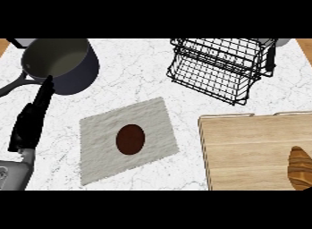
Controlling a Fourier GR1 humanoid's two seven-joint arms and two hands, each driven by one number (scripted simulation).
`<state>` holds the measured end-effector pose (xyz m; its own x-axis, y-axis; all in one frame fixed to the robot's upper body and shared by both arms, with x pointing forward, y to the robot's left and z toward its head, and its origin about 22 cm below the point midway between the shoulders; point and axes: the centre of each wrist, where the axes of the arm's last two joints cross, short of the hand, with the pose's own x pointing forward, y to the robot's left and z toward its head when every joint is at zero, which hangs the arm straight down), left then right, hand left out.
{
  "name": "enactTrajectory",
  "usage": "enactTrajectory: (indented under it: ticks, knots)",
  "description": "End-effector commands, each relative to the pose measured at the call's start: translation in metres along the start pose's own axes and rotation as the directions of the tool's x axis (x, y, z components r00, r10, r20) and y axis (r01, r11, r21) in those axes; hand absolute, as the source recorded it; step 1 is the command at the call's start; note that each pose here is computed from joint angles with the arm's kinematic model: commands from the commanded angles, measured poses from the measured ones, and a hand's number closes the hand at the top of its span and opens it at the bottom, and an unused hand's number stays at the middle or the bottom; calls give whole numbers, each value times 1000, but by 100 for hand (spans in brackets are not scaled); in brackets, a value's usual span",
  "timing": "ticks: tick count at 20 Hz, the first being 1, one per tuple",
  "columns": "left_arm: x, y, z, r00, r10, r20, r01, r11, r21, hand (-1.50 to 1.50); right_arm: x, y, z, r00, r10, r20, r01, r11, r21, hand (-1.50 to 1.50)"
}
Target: Pick the croissant from the tray and place it in the tiered basket
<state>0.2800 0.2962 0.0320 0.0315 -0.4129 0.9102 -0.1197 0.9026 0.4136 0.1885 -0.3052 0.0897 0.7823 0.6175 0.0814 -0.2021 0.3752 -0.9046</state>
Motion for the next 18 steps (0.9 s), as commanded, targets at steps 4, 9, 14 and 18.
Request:
enactTrajectory:
  ticks: [4, 9, 14, 18]
  knots:
    - [-9, 15, 3, 1000, -6, -2, 6, 1000, -3, 0, 20, 12, -10, 983, 6, -183, 1, 999, 40, -150]
    - [-1, 6, 1, 1000, -8, 21, 8, 1000, 10, 0, 16, 17, -24, 983, -25, -180, 37, 997, 64, -150]
    - [9, 9, -3, 1000, -4, 13, 4, 1000, 9, 0, 24, 32, -29, 992, 76, -104, -50, 972, 228, 150]
    - [9, 0, -11, 1000, 4, 2, -4, 1000, 26, 0, 20, 41, -13, 976, 214, -48, -206, 970, 129, 150]
